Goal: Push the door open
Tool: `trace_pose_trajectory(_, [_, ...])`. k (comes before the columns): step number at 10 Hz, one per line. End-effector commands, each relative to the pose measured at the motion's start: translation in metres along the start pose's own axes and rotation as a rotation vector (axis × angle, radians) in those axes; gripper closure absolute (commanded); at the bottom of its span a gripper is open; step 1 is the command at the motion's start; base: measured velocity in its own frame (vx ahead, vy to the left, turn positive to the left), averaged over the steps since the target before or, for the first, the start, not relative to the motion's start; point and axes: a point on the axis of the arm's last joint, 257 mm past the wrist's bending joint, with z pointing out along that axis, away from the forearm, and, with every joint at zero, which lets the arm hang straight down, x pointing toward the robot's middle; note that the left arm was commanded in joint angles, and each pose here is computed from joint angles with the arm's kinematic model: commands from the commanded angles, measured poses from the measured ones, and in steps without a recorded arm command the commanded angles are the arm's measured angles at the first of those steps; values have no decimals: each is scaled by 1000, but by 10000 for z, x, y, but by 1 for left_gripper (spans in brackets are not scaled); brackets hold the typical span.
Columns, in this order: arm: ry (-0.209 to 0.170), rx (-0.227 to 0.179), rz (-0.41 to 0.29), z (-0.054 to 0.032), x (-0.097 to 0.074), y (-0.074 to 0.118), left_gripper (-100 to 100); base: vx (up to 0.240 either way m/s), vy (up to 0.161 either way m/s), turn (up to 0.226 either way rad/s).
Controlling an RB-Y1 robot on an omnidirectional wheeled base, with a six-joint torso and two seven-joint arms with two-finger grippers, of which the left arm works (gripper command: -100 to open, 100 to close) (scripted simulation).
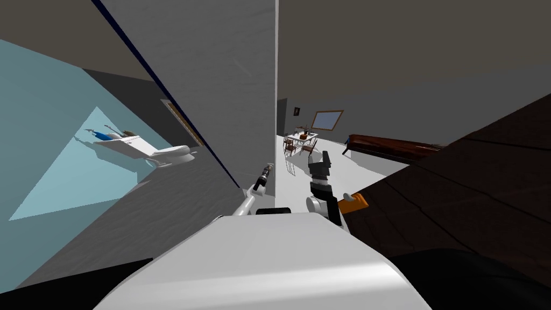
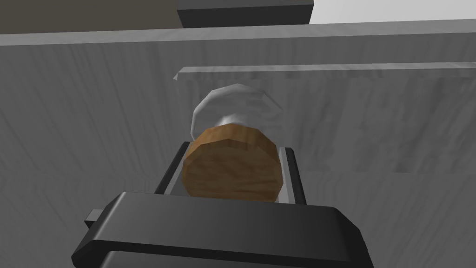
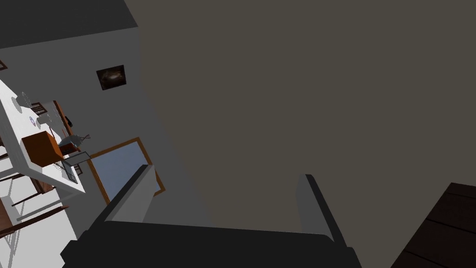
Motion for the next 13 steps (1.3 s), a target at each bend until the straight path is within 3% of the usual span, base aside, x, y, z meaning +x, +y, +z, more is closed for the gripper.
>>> trace_pose_trajectory(1, [-28,-4,30,-18,-239,15,100,148,-8,169])
trace_pose_trajectory(2, [-38,-6,39,-33,-319,25,100,216,-43,189])
trace_pose_trajectory(3, [-35,-12,35,14,-309,61,-100,27,92,25])
trace_pose_trajectory(9, [-63,-6,19,153,-401,14,-100,-153,114,-32])
trace_pose_trajectory(13, [-72,3,-23,273,-281,-48,-100,-218,35,-29])
